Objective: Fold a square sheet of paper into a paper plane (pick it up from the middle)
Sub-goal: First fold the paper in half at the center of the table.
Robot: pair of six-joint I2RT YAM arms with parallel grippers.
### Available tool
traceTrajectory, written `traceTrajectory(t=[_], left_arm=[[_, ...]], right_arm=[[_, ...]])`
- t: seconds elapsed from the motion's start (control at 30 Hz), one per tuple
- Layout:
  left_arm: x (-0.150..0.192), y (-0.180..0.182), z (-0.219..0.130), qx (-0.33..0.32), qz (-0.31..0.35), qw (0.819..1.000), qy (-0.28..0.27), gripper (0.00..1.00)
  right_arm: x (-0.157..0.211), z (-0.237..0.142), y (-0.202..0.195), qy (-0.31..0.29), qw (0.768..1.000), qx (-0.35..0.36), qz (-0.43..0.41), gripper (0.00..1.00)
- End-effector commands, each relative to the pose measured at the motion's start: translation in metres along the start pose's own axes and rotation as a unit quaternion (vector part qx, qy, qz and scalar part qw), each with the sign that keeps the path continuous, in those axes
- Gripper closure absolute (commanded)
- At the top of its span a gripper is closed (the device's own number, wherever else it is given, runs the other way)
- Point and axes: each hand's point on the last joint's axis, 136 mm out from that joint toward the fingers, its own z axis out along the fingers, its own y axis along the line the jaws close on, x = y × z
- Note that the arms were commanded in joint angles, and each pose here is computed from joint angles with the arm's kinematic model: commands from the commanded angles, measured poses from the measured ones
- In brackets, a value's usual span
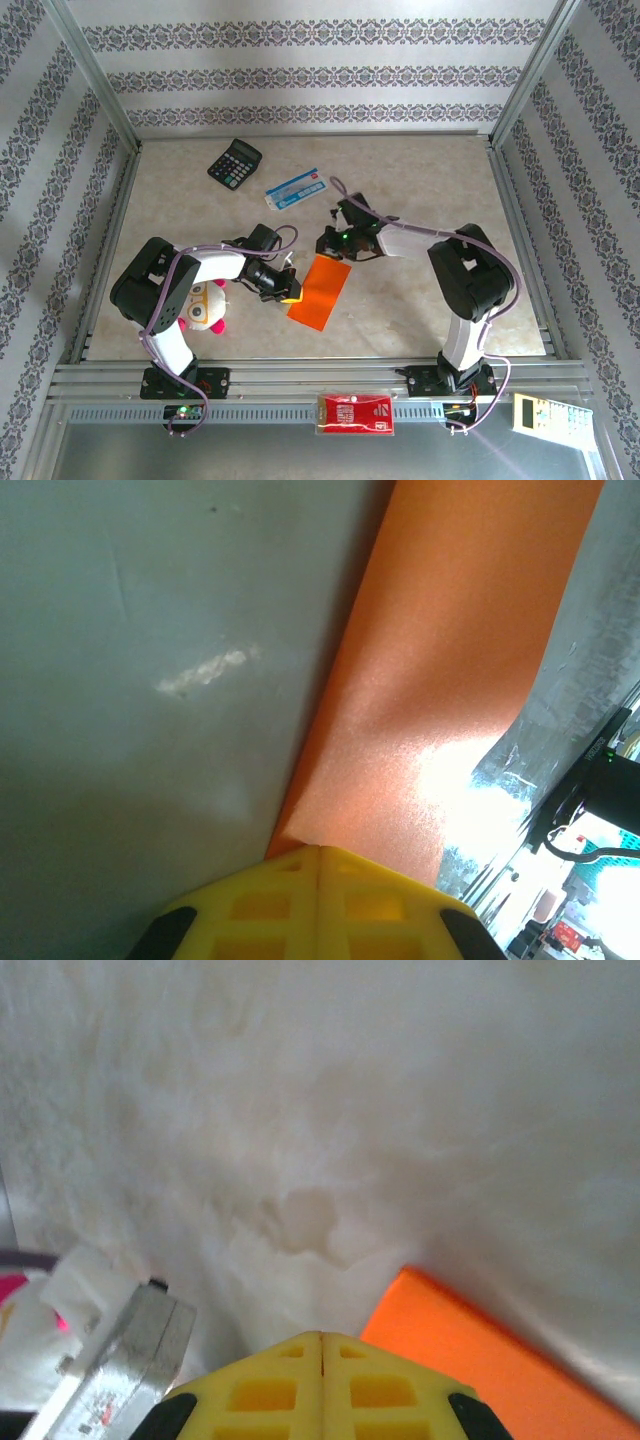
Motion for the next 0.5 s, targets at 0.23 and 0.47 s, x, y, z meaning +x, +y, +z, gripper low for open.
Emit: traceTrajectory(t=[0.23, 0.47], left_arm=[[0.033, 0.030, 0.005, -0.058, -0.057, 0.996, 0.042, 1.00], [0.025, 0.013, -0.002, -0.034, -0.044, 0.998, 0.027, 0.95]], right_arm=[[0.020, 0.034, -0.011, 0.024, 1.000, 0.007, 0.004, 0.94], [0.022, 0.045, -0.033, 0.038, 0.999, 0.026, 0.002, 0.94]])
